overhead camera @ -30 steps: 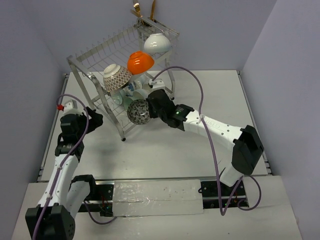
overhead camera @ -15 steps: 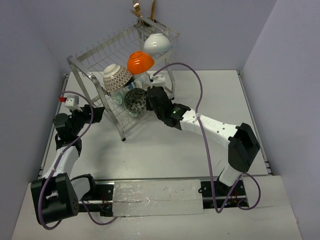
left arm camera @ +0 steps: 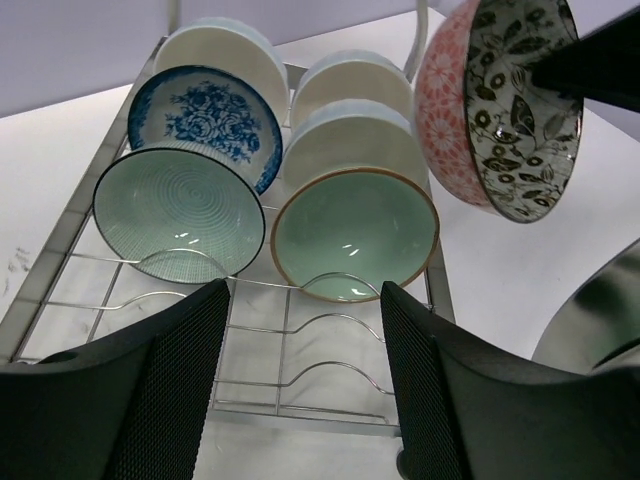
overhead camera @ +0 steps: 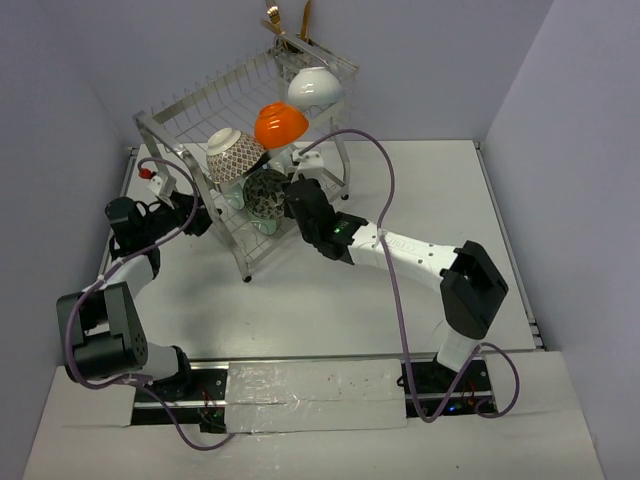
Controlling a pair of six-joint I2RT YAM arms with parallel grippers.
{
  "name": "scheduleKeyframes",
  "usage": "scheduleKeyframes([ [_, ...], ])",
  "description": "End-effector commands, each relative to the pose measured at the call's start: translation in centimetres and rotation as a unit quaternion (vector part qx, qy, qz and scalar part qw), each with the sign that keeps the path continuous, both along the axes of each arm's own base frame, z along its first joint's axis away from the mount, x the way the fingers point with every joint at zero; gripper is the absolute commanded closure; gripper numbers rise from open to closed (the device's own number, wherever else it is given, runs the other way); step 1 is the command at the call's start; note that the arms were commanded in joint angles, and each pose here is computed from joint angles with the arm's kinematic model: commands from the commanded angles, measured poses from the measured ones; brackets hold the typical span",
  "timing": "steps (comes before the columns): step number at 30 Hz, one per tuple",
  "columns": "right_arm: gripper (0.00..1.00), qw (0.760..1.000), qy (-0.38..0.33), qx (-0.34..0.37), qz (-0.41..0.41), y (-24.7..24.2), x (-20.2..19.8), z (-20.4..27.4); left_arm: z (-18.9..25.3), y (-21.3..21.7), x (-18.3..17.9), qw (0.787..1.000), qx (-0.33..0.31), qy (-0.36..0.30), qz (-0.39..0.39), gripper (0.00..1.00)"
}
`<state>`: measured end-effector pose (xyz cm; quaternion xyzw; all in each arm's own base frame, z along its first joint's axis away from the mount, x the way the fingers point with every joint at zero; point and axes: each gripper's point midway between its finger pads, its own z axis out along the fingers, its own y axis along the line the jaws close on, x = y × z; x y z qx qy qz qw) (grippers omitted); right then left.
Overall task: Load the bowls into the dish rack
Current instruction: Pass from the right arm to the left
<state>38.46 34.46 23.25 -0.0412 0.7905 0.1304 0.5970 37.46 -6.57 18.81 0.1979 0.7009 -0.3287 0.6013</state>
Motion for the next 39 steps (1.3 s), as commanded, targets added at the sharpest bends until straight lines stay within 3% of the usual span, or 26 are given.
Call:
scheduleKeyframes([
  [1, 1.0, 0.996, -0.07, 0.047, -0.022, 1.1, 0.8, 3.7, 1.6, -0.6, 0.0, 0.997, 0.024, -0.053, -0.057, 0.33],
  [9, 1.0, 0.997, -0.075, 0.018, -0.028, 3.2, 1.0, 2.1, 1.2, -1.0, 0.0, 0.996, 0.007, -0.045, -0.074, 0.37],
  [28, 1.0, 0.991, -0.129, 0.03, -0.028, 6.5, -0.9, 1.5, -0.2, -2.5, -0.3, 0.997, -0.024, -0.011, -0.073, 0.45],
  [39, 1.0, 0.988, -0.138, 0.022, -0.065, 5.9, -0.8, 0.7, -0.4, -3.0, -0.5, 0.994, -0.069, 0.024, -0.079, 0.54],
])
